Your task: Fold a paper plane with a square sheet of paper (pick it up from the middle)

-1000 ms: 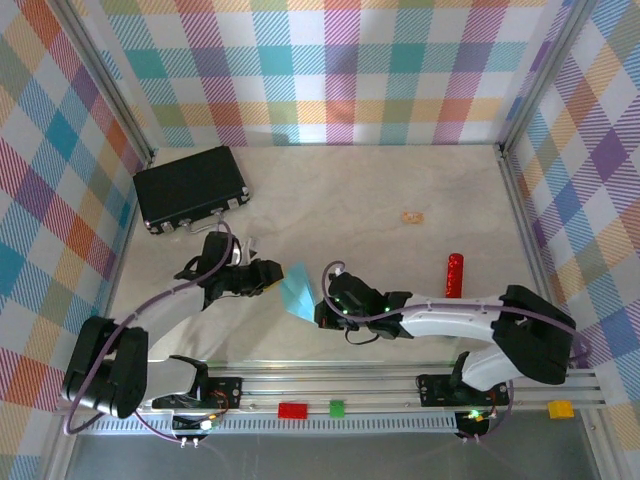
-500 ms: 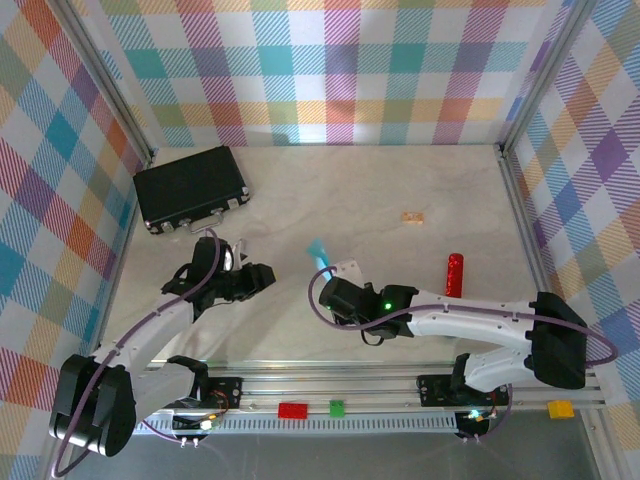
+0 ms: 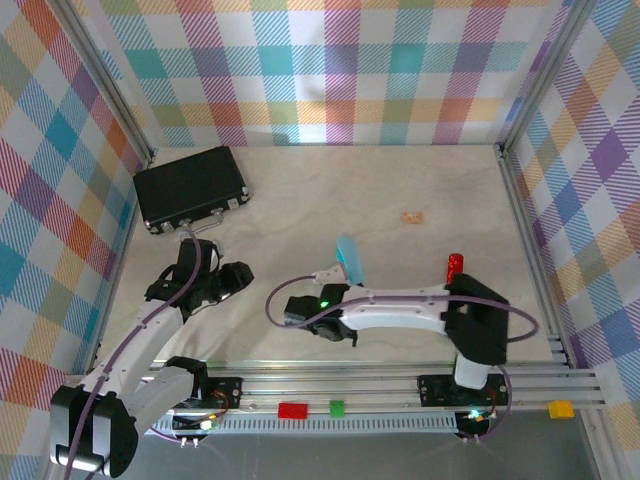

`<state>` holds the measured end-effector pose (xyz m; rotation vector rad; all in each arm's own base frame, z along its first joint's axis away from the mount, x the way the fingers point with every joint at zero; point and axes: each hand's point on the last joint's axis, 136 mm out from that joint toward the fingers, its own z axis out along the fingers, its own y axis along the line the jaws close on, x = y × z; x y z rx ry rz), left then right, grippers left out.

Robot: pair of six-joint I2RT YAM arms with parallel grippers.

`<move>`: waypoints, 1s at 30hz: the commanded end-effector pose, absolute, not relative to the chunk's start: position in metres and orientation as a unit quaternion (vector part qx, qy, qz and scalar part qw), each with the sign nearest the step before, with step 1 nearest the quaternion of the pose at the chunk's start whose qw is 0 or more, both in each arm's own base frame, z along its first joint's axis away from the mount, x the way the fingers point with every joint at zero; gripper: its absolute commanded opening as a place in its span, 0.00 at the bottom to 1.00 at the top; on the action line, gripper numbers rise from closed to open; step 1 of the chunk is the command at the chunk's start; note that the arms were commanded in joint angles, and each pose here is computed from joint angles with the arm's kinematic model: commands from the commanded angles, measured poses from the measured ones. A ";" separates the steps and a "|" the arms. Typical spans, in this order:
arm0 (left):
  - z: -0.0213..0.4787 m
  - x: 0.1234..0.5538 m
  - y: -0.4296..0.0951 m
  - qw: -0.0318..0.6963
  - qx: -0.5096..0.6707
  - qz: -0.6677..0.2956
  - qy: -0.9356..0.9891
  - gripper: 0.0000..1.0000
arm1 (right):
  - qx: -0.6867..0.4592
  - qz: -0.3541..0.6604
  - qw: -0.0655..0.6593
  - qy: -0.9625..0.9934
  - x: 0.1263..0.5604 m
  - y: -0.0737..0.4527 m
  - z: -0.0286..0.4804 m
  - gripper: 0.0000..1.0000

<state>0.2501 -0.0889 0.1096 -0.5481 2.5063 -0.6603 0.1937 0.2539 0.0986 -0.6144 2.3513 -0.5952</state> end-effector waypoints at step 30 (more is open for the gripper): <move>0.100 0.242 -0.110 0.196 -0.174 -0.318 0.911 0.40 | -0.046 0.391 0.095 0.914 0.189 0.329 0.051 0.12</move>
